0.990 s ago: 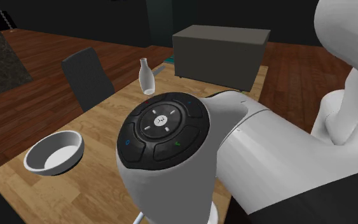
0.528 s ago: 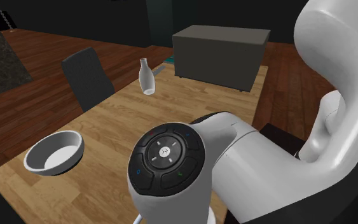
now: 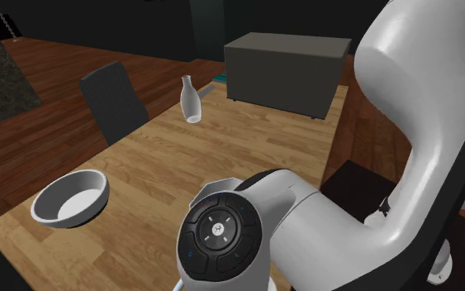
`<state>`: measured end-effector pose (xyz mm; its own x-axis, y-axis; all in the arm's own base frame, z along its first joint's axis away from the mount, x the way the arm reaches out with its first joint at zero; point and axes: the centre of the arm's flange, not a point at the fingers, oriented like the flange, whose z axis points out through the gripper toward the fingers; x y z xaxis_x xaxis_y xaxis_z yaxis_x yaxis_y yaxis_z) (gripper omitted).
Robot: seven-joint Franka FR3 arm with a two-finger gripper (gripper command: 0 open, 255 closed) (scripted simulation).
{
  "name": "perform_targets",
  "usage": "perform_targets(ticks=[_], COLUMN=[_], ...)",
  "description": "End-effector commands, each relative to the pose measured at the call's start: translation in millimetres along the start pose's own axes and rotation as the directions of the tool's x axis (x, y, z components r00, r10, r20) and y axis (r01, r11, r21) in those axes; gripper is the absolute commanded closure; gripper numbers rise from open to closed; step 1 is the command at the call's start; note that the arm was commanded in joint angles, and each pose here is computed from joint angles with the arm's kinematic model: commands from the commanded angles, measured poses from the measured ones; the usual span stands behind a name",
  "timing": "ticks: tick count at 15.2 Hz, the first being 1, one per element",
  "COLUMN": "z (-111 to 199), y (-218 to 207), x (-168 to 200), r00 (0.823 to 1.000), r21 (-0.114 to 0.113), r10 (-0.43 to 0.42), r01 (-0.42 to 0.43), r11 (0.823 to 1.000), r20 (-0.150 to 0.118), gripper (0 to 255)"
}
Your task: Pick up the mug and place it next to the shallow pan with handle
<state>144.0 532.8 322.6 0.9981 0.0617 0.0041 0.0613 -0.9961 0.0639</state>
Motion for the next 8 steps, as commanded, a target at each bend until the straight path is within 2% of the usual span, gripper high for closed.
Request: perform_targets(ticks=[1,8], z=[11.5,47.7], y=[-0.2,-2.5], x=[-0.9,-1.0], r00=[1.000,1.000], r21=[0.000,0.000], r10=[0.000,0.000], r01=[0.000,0.000], r11=[1.000,1.000], r20=[0.000,0.000], gripper=[255,255])
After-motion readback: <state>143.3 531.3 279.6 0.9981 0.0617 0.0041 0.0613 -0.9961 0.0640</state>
